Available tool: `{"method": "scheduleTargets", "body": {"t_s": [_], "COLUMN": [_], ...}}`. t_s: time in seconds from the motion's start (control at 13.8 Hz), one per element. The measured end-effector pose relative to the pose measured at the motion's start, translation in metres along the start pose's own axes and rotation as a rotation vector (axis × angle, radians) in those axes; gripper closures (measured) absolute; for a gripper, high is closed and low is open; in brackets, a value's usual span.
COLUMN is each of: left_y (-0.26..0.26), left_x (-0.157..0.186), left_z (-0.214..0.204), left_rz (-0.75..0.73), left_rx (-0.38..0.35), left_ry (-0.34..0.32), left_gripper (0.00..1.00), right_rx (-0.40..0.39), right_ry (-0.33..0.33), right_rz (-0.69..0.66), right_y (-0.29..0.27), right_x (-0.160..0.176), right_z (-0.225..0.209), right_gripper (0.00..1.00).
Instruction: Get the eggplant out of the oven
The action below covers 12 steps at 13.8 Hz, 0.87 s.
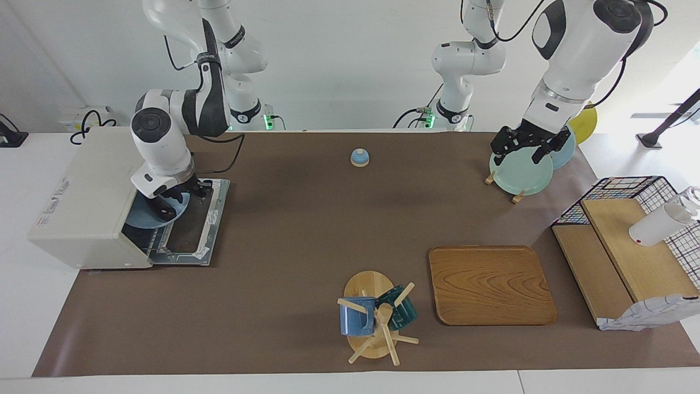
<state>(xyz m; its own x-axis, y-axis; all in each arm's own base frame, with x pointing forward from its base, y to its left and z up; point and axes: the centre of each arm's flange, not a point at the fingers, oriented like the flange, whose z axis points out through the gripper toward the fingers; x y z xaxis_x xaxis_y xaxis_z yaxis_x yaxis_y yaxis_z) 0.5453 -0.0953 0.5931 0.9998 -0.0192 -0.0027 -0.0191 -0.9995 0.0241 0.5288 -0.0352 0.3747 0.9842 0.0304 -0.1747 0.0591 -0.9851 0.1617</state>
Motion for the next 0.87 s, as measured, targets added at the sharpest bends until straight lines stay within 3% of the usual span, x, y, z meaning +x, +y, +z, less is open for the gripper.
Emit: {"method": "scheduleTargets", "body": {"t_s": [0.14, 0.22, 0.36, 0.51, 0.58, 0.87], "left_y": [0.000, 0.000, 0.000, 0.000, 0.000, 0.000], "left_x": [0.000, 0.000, 0.000, 0.000, 0.000, 0.000], "left_z": [0.000, 0.000, 0.000, 0.000, 0.000, 0.000], "left_rz": [0.000, 0.000, 0.000, 0.000, 0.000, 0.000], "left_rx": [0.000, 0.000, 0.000, 0.000, 0.000, 0.000], "left_ry": [0.000, 0.000, 0.000, 0.000, 0.000, 0.000], "left_gripper": [0.00, 0.00, 0.00, 0.00, 0.00, 0.00], "right_rx": [0.003, 0.004, 0.004, -0.032, -0.058, -0.117], "right_ry": [-0.008, -0.012, -0.006, -0.006, -0.001, 0.003], "right_rz": [-0.010, -0.021, -0.035, -0.071, -0.088, -0.159], "right_y": [0.003, 0.002, 0.000, 0.002, 0.002, -0.025], "right_x": [-0.005, -0.007, -0.011, -0.013, -0.013, -0.013], "right_z": [0.009, 0.014, 0.018, 0.018, 0.014, -0.004], "right_gripper": [0.49, 0.59, 0.66, 0.90, 0.97, 0.97]}}
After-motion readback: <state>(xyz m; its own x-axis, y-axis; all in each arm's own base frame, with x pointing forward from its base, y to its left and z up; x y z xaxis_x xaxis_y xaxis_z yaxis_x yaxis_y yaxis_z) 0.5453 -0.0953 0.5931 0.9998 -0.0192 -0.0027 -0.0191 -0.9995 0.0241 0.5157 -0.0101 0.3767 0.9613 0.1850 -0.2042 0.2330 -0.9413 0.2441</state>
